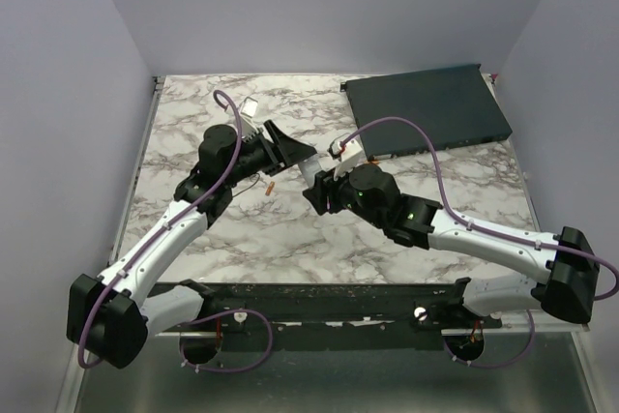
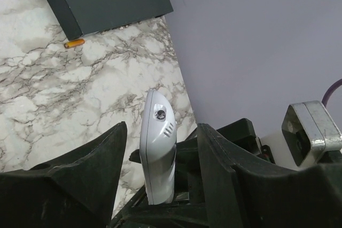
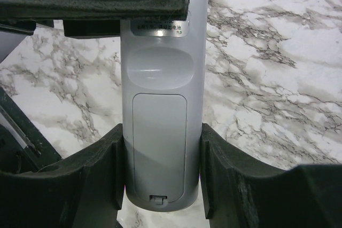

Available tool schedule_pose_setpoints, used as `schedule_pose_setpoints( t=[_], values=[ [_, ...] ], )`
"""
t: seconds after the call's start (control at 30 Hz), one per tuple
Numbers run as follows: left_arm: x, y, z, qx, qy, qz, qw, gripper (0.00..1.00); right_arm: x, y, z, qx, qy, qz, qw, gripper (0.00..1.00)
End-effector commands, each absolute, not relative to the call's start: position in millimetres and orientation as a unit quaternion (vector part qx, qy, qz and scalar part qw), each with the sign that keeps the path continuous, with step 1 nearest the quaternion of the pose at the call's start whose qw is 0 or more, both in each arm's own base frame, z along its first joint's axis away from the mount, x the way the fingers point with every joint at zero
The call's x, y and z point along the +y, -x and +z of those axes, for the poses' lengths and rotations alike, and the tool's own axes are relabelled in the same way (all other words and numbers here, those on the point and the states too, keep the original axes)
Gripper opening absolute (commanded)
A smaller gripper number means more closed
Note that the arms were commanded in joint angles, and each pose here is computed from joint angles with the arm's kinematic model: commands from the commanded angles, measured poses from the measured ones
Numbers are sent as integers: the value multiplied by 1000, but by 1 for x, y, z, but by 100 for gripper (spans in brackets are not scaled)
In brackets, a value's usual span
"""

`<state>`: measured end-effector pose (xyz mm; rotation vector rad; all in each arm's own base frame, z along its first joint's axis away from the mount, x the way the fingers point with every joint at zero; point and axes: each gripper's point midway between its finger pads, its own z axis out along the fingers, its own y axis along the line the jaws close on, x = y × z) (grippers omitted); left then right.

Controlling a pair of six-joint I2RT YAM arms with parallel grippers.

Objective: Load the batteries into the remote control
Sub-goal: Adjust the remote control.

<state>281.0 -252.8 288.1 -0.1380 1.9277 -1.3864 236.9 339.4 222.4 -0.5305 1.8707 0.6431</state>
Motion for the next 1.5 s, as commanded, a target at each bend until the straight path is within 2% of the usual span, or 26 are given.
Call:
schedule_pose_setpoints(
  t=[0.0, 0.33, 0.63, 0.73, 0.8, 0.93, 0.97, 1.03, 1.27, 1.47],
  values=[
    [-258, -277, 294, 748, 32, -555, 362, 55, 340, -234, 235, 765, 233, 282, 530, 8],
    [-259, -273, 291, 755, 20, -552, 354, 44, 340, -234, 235, 762, 243, 276, 533, 8],
    [-260, -271, 284, 762, 14, -549, 343, 27, 338, -236, 235, 760, 247, 267, 538, 8],
    [-261, -270, 284, 762, 10, -550, 343, 14, 336, -236, 236, 759, 249, 264, 540, 13],
    [-261, -268, 285, 758, 4, -553, 346, 0, 335, -236, 236, 758, 251, 263, 541, 23],
    [-260, -264, 286, 753, -3, -557, 350, 0, 332, -230, 248, 746, 257, 278, 548, 55],
    [-261, -263, 285, 754, -6, -558, 347, 0, 332, -227, 253, 740, 263, 283, 551, 61],
    [-261, -262, 283, 756, -10, -561, 337, 0, 329, -223, 263, 726, 274, 290, 560, 66],
    [-256, -253, 276, 759, -15, -581, 293, 0, 303, -213, 284, 688, 310, 269, 599, 68],
    [-246, -240, 272, 761, -24, -590, 270, 0, 292, -181, 278, 611, 427, 271, 609, 64]
  ],
)
